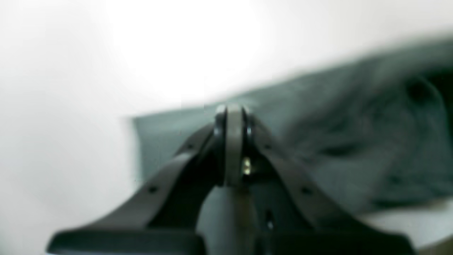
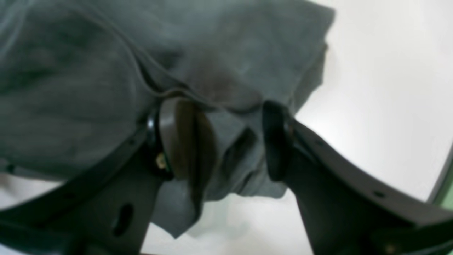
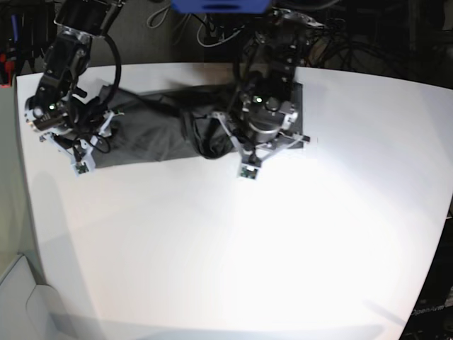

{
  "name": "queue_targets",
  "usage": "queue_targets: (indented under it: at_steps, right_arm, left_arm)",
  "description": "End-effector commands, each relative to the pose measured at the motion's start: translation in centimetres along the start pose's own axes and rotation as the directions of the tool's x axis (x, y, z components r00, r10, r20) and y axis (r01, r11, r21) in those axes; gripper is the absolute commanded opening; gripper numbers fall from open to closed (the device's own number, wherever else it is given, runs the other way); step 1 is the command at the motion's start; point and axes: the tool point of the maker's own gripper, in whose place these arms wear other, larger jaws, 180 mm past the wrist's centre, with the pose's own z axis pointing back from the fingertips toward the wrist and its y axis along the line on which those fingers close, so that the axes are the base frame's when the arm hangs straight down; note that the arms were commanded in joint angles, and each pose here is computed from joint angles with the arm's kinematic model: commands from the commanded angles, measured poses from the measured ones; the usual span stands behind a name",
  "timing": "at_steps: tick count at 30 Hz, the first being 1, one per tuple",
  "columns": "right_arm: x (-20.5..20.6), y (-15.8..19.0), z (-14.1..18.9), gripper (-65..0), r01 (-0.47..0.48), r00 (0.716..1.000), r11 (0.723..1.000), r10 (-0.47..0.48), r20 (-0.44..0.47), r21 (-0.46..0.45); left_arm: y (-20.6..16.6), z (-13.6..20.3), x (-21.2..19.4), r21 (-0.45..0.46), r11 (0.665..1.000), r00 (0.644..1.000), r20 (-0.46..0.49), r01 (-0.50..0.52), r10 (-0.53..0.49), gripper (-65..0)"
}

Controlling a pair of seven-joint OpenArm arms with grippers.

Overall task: Layout the t-shirt on the table in an organized manner, then fold the t-shirt properly
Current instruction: 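Move the left gripper along the strip toward the right gripper, pinching fabric, then lift the strip end with the right gripper and fold it toward the left gripper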

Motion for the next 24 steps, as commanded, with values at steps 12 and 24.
queue_targets:
  at_steps: [12, 24]
  right_arm:
    - [2.2, -1.0, 0.7, -32.2, -0.001, 0.998, 1.0, 0.003, 0.065, -0.026]
    - [2.2, -1.3, 0.9, -29.4, 0.007, 0.998, 0.999, -0.005, 0.066, -0.034]
  left_arm:
    - [-3.9, 6.7, 6.7, -0.062, 0.987, 0.937, 0.327, 0.147, -0.119, -65.0]
    - [9.6, 4.1, -2.3, 0.205, 0.979, 0.994, 0.099, 0.026, -0.047, -65.0]
